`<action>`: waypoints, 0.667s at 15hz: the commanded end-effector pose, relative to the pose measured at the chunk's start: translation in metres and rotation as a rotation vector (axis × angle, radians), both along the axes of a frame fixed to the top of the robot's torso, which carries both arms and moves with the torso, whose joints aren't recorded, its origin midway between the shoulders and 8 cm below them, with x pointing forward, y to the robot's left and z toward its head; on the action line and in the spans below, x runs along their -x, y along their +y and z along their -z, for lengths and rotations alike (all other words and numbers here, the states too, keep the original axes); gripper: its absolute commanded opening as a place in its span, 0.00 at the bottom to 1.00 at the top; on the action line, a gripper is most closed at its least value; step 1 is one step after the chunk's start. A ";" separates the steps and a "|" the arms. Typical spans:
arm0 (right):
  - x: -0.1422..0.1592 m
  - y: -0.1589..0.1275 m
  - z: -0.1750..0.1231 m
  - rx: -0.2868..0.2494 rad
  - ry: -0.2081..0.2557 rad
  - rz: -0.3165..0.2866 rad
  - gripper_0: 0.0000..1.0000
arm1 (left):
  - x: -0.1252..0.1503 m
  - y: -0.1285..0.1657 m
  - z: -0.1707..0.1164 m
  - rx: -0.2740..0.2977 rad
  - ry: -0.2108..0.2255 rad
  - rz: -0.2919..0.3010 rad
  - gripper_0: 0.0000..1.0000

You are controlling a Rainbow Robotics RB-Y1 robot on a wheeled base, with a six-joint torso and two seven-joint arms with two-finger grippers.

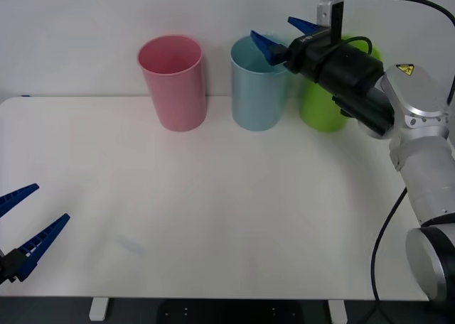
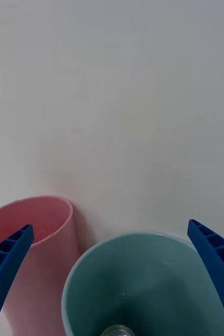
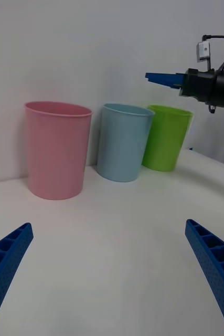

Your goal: Grasp the object on the table and drop it into the matching bin: aluminum can to the light blue bin, PET bottle to the pink bin.

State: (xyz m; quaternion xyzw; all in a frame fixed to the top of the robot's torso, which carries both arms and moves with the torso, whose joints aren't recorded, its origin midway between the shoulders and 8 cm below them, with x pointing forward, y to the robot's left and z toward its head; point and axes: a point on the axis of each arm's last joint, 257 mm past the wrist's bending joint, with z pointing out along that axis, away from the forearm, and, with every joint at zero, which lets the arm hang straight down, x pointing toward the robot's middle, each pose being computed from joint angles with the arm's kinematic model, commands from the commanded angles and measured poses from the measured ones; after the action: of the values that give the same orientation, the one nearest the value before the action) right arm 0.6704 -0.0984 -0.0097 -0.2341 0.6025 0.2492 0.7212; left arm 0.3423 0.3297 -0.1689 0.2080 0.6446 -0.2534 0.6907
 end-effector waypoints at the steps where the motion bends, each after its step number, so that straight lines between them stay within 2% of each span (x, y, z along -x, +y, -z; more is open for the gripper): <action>1: 0.017 -0.004 0.005 0.011 -0.016 -0.021 1.00 | 0.000 0.000 0.000 0.000 0.000 0.000 1.00; 7: 0.059 -0.025 0.032 0.061 -0.038 -0.056 1.00 | 0.000 0.000 0.000 0.000 0.000 0.000 1.00; 10: 0.079 -0.035 0.049 0.105 -0.042 -0.089 1.00 | 0.000 0.000 0.000 0.000 0.000 0.000 1.00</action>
State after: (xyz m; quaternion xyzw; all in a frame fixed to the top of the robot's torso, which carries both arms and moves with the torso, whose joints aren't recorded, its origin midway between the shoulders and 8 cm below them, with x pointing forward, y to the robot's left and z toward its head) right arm 0.5966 -0.1312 -0.0547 -0.2953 0.5892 0.2438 0.7115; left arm 0.3423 0.3297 -0.1689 0.2079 0.6446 -0.2535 0.6907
